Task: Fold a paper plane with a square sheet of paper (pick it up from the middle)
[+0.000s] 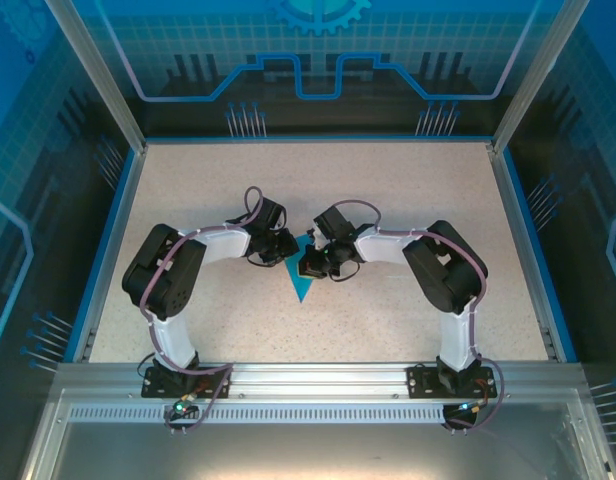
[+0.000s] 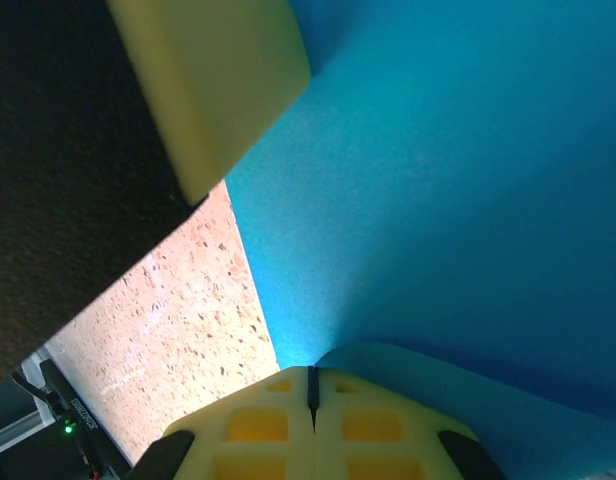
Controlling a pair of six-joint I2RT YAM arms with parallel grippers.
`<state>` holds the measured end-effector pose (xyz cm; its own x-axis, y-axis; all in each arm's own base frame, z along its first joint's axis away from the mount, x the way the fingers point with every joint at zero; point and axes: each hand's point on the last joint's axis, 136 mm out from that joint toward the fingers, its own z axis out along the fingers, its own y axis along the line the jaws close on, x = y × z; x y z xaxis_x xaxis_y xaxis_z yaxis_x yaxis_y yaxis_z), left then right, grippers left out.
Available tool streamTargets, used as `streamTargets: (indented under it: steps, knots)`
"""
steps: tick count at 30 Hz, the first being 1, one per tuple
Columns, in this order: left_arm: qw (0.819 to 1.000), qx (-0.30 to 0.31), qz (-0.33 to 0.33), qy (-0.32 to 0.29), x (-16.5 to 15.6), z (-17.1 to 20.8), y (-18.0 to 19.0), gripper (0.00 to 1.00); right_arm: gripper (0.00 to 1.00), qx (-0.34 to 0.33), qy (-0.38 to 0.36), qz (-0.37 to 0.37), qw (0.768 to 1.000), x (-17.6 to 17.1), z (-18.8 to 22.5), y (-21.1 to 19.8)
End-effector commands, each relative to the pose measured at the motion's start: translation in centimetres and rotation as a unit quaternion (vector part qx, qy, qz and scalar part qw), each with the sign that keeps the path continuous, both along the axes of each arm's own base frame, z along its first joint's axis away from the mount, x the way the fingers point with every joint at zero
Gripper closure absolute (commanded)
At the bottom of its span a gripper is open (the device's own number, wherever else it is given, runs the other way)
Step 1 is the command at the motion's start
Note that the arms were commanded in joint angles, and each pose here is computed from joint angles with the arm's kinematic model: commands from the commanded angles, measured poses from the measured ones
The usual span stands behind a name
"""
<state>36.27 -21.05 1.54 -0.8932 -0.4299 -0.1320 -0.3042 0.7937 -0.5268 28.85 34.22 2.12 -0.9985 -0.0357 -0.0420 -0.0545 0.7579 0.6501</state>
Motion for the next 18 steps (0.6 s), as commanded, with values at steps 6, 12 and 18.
streamTargets:
  steps: [6, 12, 18]
  knots:
    - [0.999, 0.018, -0.006, 0.029, -1.2, -2.0, 0.9, 0.82, 0.97, 0.001, -0.006, 0.005, 1.000, 0.4, -0.3, 1.0]
    - [0.999, 0.019, -0.007, 0.029, -1.3, -2.0, 0.9, 0.82, 0.97, -0.003, -0.004, 0.006, 1.000, 0.6, -0.7, 1.1]
    - [0.999, 0.018, -0.008, 0.030, -1.3, -2.1, 0.9, 0.82, 0.97, -0.010, -0.004, 0.008, 1.000, 0.5, -1.1, 1.0]
